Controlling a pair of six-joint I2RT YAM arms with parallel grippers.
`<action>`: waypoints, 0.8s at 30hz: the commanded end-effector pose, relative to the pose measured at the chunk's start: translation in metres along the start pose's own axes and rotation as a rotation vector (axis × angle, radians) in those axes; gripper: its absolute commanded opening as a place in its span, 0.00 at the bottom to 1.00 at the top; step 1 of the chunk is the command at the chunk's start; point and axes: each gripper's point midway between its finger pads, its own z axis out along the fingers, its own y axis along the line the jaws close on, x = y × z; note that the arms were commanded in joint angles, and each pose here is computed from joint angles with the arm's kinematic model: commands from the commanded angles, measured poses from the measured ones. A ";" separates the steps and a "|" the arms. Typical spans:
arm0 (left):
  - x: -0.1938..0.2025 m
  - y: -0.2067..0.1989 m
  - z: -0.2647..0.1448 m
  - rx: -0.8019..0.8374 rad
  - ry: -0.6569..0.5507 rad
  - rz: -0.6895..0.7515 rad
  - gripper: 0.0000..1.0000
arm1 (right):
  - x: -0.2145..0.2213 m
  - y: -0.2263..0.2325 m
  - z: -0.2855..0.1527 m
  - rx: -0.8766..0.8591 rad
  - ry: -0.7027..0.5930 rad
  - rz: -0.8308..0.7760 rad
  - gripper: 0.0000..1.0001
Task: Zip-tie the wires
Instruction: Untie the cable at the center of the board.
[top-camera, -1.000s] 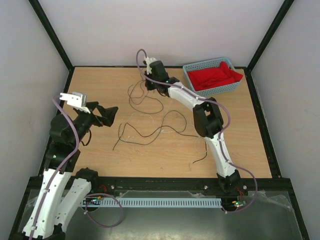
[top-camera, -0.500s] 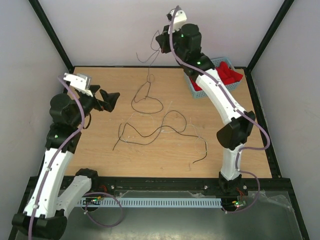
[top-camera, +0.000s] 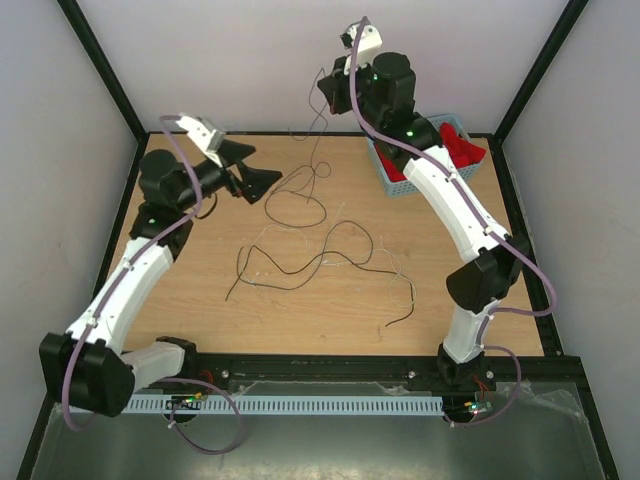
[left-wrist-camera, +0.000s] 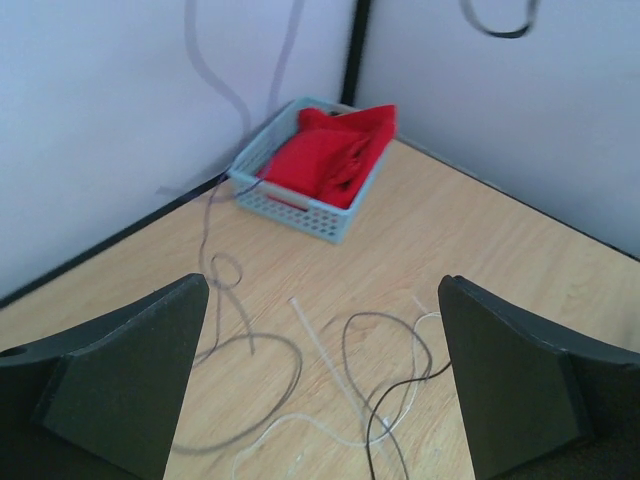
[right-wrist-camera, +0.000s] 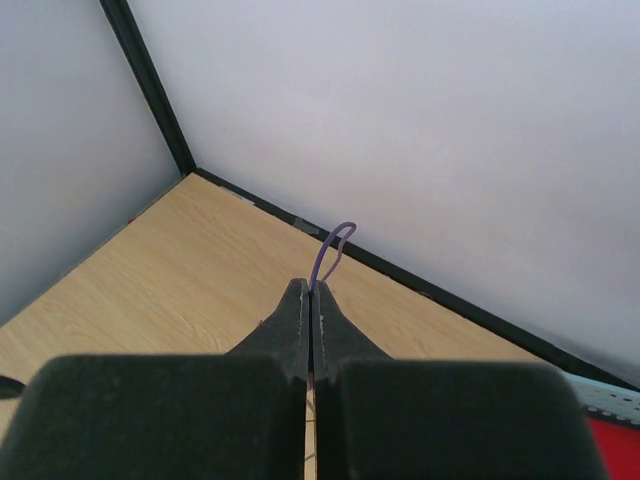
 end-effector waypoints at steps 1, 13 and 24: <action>-0.032 -0.036 0.029 0.186 -0.108 0.215 0.99 | -0.021 0.006 -0.020 -0.004 -0.030 0.032 0.00; 0.010 -0.022 0.106 0.112 -0.060 0.416 0.97 | -0.015 0.024 -0.050 -0.074 0.006 0.094 0.00; 0.020 -0.021 0.120 0.095 -0.045 0.418 0.00 | -0.002 0.021 -0.058 -0.062 0.034 0.059 0.00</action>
